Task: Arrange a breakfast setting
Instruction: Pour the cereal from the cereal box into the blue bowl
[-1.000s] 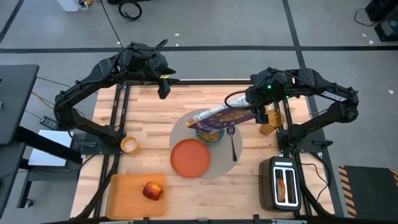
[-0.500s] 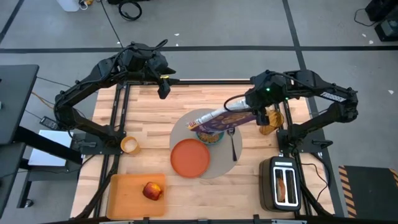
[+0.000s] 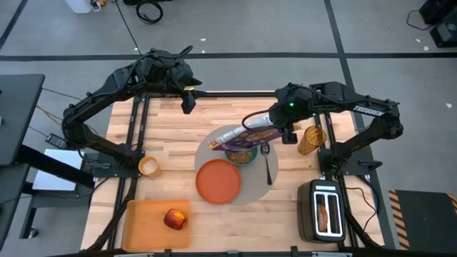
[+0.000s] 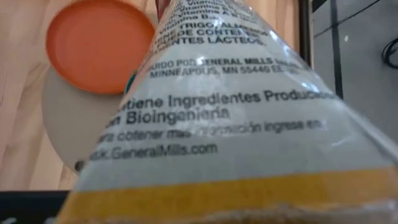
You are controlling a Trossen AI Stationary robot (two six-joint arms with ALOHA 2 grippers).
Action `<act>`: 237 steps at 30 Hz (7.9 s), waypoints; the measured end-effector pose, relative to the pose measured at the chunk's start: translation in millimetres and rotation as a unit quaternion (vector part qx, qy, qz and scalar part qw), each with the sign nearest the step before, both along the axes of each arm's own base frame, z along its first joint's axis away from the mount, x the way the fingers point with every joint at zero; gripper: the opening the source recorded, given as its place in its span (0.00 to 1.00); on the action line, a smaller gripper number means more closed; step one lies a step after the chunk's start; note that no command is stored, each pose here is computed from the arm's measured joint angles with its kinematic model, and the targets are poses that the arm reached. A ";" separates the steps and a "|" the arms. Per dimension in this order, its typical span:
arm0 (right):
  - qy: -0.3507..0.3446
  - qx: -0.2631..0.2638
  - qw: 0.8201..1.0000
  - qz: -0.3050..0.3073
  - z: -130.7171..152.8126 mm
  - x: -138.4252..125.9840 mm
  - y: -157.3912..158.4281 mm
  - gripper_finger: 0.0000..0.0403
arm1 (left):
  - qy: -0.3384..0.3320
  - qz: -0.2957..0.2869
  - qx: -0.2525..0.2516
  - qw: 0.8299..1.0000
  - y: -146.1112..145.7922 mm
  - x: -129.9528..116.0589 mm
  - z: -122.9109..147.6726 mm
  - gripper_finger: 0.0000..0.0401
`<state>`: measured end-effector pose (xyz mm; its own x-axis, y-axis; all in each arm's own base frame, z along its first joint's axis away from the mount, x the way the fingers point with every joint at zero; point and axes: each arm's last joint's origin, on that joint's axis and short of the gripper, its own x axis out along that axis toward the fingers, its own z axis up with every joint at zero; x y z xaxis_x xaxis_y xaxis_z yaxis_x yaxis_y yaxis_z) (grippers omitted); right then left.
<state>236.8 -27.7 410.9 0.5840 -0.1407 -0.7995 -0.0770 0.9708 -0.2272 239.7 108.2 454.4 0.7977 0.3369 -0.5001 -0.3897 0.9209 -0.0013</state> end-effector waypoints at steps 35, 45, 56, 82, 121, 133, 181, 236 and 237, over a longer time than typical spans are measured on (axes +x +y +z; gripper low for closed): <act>-0.025 0.023 0.999 -0.030 31.5 -63.8 7.0 0.40 | -0.040 -0.019 0.004 0.999 -12.8 3.7 8.5 0.52; -0.024 0.028 0.999 -0.025 31.1 -63.4 7.4 0.40 | -0.047 -0.018 0.003 0.999 -12.9 4.3 9.6 0.52; -0.020 0.026 0.999 -0.024 30.2 -62.6 7.2 0.40 | -0.052 -0.015 -0.002 0.999 -12.8 4.5 10.0 0.52; -0.013 0.023 0.999 -0.035 26.6 -52.4 5.5 0.40 | -0.059 -0.015 0.003 0.998 -13.2 3.2 12.5 0.52; -0.127 0.091 0.986 -0.052 22.4 -96.5 -7.5 0.40 | -0.291 -0.031 0.092 0.952 -51.0 -80.6 85.0 0.52; -0.236 0.158 0.956 -0.067 -2.3 -153.4 4.2 0.40 | -0.342 -0.079 0.088 0.932 -72.4 -94.9 96.6 0.52; -0.734 0.120 0.667 0.039 38.4 -42.7 -20.5 0.41 | -0.404 -0.237 0.008 0.884 -40.7 97.5 40.0 0.73; -0.520 -0.126 0.810 -0.239 13.0 -143.7 -13.6 0.90 | 0.031 0.161 0.015 0.986 51.4 -10.4 -131.0 0.02; -0.514 -0.133 0.811 -0.245 12.3 -141.5 -14.8 0.90 | 0.036 0.168 0.018 0.985 45.8 -18.2 -135.0 0.02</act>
